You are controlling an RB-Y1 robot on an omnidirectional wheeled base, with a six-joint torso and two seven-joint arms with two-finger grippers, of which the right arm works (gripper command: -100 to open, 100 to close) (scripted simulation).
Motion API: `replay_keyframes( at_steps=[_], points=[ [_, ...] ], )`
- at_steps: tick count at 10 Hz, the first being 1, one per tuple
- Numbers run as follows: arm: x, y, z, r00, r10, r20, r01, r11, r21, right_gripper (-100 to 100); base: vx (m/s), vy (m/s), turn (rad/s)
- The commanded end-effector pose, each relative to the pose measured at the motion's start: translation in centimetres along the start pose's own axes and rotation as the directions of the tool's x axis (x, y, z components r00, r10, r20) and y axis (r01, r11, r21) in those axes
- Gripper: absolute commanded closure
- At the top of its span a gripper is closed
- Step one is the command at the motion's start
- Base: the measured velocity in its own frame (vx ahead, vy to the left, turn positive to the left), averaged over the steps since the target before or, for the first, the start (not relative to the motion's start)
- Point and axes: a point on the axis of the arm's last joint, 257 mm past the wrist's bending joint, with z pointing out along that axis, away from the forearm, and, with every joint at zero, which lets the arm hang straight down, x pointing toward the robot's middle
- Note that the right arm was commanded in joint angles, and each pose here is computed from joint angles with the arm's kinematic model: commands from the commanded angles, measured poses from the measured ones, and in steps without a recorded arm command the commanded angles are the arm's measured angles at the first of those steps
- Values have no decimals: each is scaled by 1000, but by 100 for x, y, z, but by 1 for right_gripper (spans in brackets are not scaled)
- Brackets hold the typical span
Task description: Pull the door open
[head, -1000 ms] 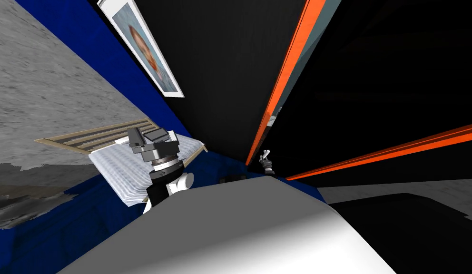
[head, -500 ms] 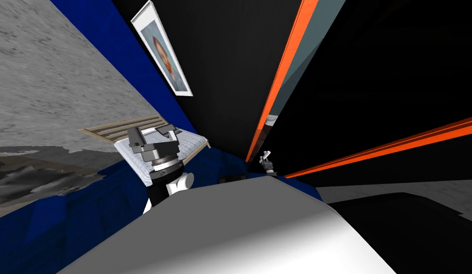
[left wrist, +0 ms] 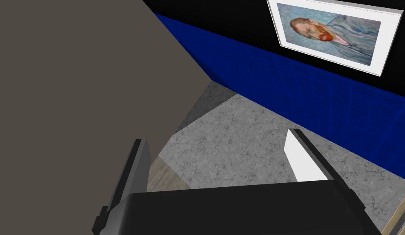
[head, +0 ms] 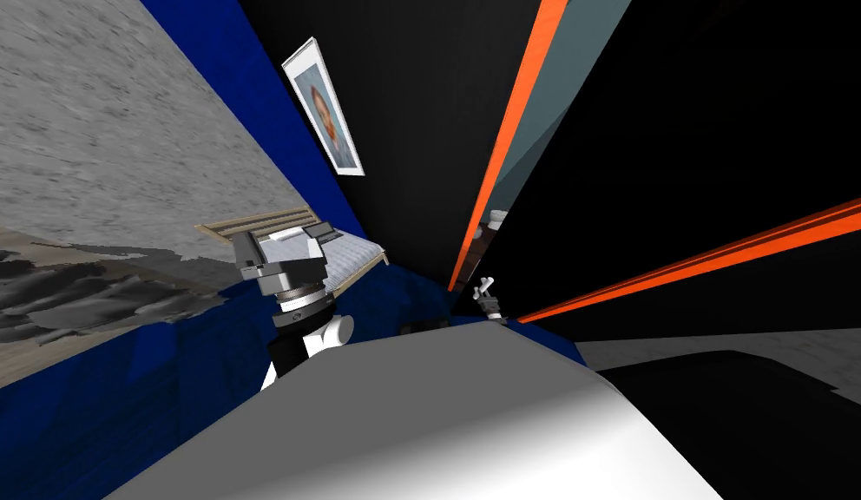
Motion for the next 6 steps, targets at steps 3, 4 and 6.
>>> replay_keyframes(
  at_steps=[3,4,6],
  points=[
    [-7,-23,-158,1000,2,2,-2,999,52,100,-252,-34,134],
    [-4,-24,-188,1000,2,2,-2,998,62,100,-233,-48,125],
    [-6,-28,-200,1000,1,4,-1,998,65,100,-169,-57,77]
  ],
)
